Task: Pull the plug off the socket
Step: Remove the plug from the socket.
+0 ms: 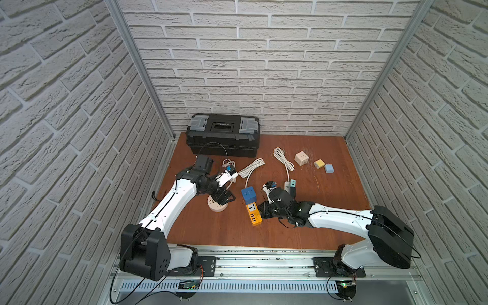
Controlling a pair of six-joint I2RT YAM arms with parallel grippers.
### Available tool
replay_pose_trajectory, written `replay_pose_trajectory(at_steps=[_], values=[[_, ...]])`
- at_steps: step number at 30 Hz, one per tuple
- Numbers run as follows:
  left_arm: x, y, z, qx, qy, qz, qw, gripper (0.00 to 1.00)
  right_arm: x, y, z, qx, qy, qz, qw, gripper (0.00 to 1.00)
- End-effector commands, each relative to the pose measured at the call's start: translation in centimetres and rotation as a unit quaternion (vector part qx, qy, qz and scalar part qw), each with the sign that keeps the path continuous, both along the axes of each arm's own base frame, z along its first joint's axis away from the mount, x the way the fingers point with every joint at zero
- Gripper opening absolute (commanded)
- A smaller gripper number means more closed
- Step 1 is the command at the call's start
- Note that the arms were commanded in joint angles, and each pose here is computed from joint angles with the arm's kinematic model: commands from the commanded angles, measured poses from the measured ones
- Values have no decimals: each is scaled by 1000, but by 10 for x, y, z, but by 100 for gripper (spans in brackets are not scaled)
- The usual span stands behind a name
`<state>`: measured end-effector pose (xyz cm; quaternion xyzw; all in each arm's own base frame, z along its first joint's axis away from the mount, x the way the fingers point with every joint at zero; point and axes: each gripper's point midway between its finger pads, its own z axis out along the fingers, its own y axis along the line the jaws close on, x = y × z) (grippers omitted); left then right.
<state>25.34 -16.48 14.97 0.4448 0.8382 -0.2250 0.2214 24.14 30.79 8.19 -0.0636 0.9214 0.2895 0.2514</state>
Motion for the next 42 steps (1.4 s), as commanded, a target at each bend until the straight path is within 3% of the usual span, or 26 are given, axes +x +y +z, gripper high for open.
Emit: replay_pose_trajectory(at_steps=[1, 14, 25, 33, 42], values=[[2, -10, -12, 17, -11, -25, 999, 85, -1, 16, -3, 37, 3, -3, 999, 3], [17, -47, -28, 16, -5, -65, 998, 92, -14, -2, -40, 14, 36, -39, 999, 3], [35, -56, -38, 37, -10, -75, 996, 93, -21, -7, -53, 2, 45, -46, 998, 3], [23, -68, -48, 42, -11, -134, 990, 93, -23, -5, -57, 1, 48, -44, 998, 3], [24, -74, -60, 62, -18, -157, 985, 92, -26, -2, -62, -1, 52, -46, 998, 3]])
